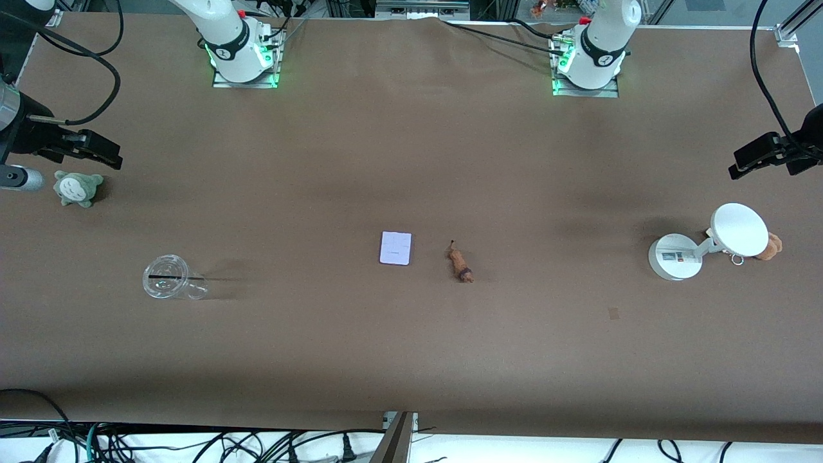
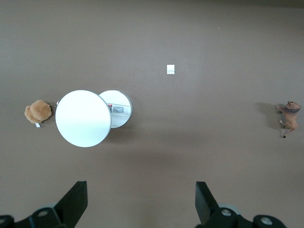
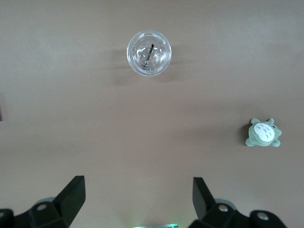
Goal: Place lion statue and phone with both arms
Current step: 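Reach the left gripper down over the brown lion statue, then grasp the lion statue with the left gripper while the right gripper moves out, then carry the lion toward the lamp while the right gripper grasps the phone, then lower the lion beside the lamp while the right gripper lifts the phone, then release the lion, withdraw the left gripper while the right gripper carries the phone, then lower the white phone beside the glass cup with the right gripper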
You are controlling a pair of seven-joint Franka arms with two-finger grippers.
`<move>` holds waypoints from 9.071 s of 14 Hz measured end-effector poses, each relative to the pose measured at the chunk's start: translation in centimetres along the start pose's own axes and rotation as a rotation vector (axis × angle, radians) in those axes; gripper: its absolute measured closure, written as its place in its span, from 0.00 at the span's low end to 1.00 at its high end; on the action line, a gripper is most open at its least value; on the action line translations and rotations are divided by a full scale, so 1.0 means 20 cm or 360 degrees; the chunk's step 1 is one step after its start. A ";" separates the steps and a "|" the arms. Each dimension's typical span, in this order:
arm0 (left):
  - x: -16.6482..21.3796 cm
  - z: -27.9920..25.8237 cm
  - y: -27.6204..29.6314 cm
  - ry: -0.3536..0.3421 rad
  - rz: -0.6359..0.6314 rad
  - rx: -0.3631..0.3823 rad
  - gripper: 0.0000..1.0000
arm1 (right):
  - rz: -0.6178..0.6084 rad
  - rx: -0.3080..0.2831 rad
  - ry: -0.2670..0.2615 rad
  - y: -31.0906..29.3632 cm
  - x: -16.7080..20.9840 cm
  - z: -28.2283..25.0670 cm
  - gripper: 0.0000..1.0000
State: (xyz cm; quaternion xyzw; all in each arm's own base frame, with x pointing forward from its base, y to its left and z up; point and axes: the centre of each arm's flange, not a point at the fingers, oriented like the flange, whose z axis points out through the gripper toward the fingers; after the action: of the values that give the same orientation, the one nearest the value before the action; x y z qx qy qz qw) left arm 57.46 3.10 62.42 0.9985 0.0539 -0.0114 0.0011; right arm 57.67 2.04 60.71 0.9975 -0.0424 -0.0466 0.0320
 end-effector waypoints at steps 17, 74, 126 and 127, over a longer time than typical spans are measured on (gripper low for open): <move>0.10 1.52 1.71 -0.0261 -0.0338 -0.0008 0.00 | 0.0015 0.0001 -0.0004 0.03 0.01 0.01 0.00; 0.26 1.95 0.18 -0.0050 0.0308 0.0067 0.67 | 0.0265 0.0203 0.0283 -2.34 -0.06 1.90 0.00; -0.12 -0.04 0.15 -0.0131 0.0245 0.0059 0.00 | -0.0066 -0.0062 0.0044 -0.69 0.79 1.92 0.14; -0.12 -0.03 0.14 -0.0136 0.0238 0.0059 0.00 | -0.0063 -0.0062 0.0045 -0.68 0.79 1.94 0.14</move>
State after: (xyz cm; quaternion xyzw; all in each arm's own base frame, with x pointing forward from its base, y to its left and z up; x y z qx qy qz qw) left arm 55.40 -0.01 63.10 0.9982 -0.0212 -0.0549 -0.0144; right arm 70.70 11.91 19.91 0.9979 -0.0213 -0.0339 0.0511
